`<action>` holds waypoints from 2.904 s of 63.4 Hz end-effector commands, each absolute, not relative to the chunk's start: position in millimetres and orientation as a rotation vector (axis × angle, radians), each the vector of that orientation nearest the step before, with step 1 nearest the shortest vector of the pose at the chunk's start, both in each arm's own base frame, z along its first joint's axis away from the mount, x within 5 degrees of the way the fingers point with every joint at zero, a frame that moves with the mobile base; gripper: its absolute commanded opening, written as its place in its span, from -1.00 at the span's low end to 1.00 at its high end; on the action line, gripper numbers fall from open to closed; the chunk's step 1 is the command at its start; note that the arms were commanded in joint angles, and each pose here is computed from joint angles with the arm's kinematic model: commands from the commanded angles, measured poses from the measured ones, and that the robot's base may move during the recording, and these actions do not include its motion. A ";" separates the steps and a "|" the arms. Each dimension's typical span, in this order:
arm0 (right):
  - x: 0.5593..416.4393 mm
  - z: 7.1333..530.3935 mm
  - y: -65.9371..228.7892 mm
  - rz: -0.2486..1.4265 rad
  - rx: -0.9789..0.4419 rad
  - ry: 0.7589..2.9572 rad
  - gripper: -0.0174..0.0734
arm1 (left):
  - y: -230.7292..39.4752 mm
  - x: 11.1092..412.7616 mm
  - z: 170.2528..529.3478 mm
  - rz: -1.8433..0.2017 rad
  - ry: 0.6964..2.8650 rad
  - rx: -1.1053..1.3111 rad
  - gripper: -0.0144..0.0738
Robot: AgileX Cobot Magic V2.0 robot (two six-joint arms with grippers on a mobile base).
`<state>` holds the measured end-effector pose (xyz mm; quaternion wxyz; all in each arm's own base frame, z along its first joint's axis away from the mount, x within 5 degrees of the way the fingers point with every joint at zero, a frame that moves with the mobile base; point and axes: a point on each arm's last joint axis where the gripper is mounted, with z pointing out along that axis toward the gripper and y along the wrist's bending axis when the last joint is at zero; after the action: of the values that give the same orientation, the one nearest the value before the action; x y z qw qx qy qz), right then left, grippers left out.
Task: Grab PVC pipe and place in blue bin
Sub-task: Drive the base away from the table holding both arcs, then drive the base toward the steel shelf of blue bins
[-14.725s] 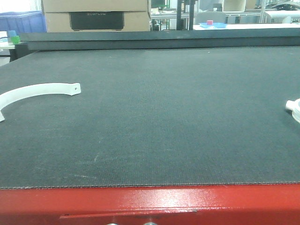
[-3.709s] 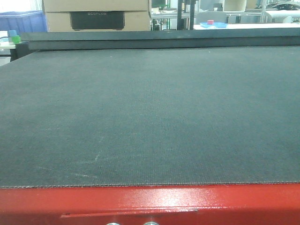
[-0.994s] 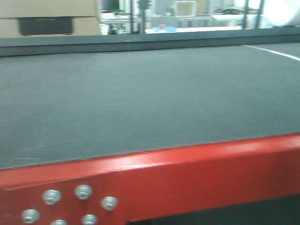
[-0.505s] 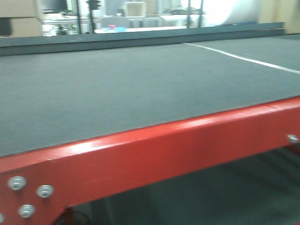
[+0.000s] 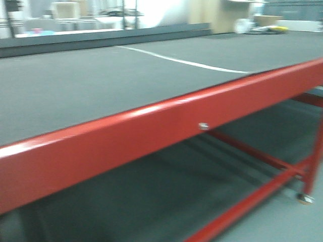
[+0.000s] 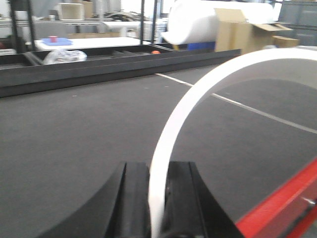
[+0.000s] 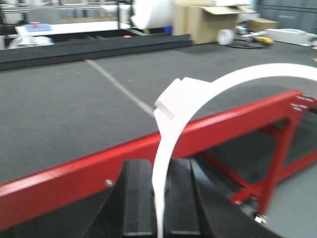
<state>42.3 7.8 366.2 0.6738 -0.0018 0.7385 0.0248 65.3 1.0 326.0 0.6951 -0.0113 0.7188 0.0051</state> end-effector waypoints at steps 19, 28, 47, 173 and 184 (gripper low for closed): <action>41.9 368.0 7.0 0.040 -0.007 1.637 -0.99 | 1.1 64.4 328.9 0.001 1.573 -0.038 -0.92; 41.9 368.0 7.0 0.040 -0.007 1.637 -0.99 | 1.1 64.4 328.9 0.001 1.573 -0.038 -0.92; 41.9 368.0 7.0 0.040 -0.007 1.637 -0.99 | 1.1 64.4 328.9 0.001 1.573 -0.038 -0.92; 41.9 368.0 7.0 0.040 -0.007 1.637 -0.99 | 1.1 64.4 328.9 0.001 1.573 -0.038 -0.92; 41.9 368.0 7.0 0.040 -0.007 1.637 -0.99 | 1.1 64.4 328.9 0.001 1.573 -0.038 -0.92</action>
<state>42.3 7.8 366.2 0.6736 -0.0018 0.7387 0.0248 65.5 1.0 325.8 0.6959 -0.0114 0.7180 0.0051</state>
